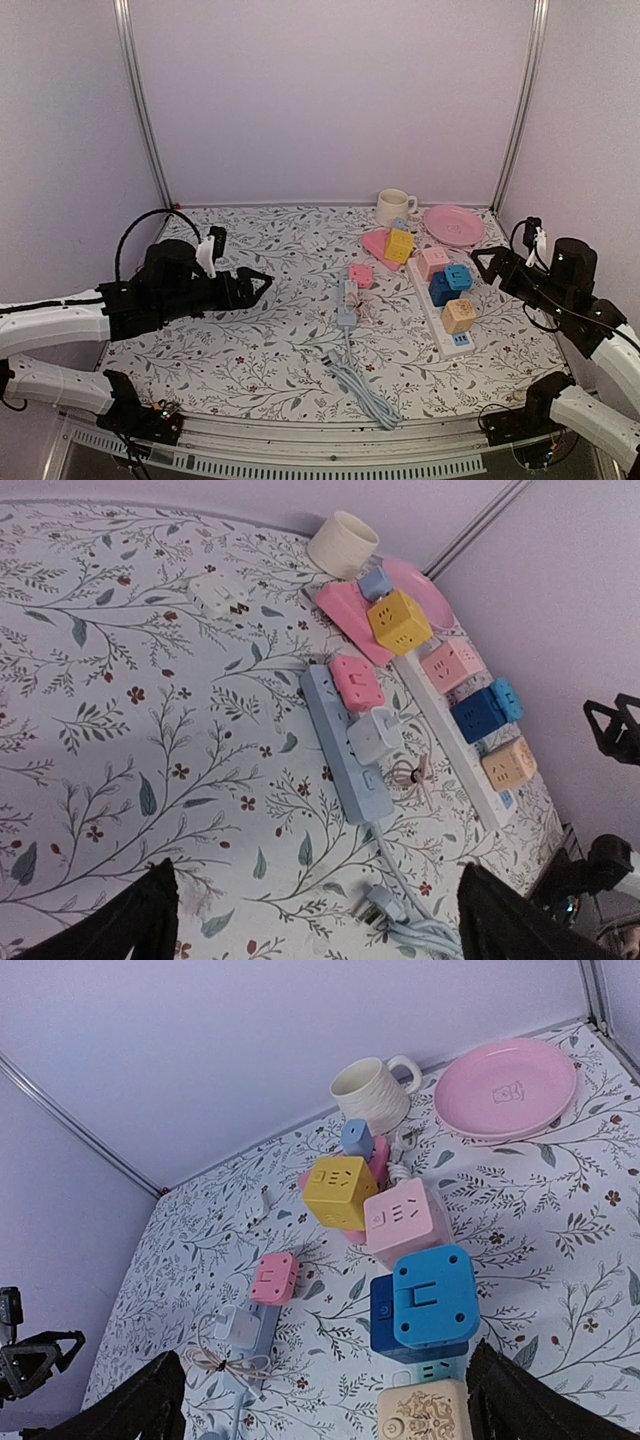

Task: Pull the plug off the socket

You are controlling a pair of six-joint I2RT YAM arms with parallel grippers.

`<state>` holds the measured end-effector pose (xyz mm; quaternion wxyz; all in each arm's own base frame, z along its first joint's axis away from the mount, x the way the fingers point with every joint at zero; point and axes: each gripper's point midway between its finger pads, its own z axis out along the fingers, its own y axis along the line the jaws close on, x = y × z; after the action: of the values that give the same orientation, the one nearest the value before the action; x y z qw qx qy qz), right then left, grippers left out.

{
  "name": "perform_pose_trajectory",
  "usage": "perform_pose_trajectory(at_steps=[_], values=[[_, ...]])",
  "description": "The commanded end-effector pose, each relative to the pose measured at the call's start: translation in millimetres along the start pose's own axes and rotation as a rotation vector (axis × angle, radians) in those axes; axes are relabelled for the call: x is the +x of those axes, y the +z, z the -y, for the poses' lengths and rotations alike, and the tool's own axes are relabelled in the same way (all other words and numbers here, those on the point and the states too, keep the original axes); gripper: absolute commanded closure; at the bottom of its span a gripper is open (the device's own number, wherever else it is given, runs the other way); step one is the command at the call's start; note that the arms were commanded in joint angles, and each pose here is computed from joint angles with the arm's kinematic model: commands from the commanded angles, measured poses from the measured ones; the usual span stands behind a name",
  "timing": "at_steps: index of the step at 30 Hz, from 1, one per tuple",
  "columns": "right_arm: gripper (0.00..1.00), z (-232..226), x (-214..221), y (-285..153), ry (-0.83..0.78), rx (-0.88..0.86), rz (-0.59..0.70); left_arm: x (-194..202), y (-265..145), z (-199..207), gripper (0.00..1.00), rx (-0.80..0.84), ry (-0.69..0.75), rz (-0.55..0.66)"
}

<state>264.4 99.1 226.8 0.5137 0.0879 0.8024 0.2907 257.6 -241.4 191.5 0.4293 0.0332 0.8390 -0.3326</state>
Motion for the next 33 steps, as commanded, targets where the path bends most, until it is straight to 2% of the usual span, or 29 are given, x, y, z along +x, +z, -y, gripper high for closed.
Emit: perform_pose_trajectory(at_steps=[1,7,13,19,22,26,33], values=[[0.01,18,30,1,0.030,0.079,-0.067,25,6,9,0.03,-0.054,-0.003,0.011],[0.01,24,54,24,0.025,0.093,-0.172,46,13,32,0.03,-0.012,0.006,-0.021],[0.01,35,52,33,0.049,0.149,-0.155,55,18,40,0.03,0.005,0.011,-0.052],[0.01,38,68,34,0.085,0.110,-0.166,46,8,30,0.02,-0.014,0.001,0.008],[0.01,41,75,35,0.107,0.113,-0.175,37,1,21,0.06,-0.028,0.001,0.056],[0.01,39,76,35,0.113,0.106,-0.186,29,-12,22,0.03,0.031,0.018,0.089],[0.01,26,102,47,0.099,0.073,-0.277,35,-18,16,0.03,0.053,-0.007,0.088]])
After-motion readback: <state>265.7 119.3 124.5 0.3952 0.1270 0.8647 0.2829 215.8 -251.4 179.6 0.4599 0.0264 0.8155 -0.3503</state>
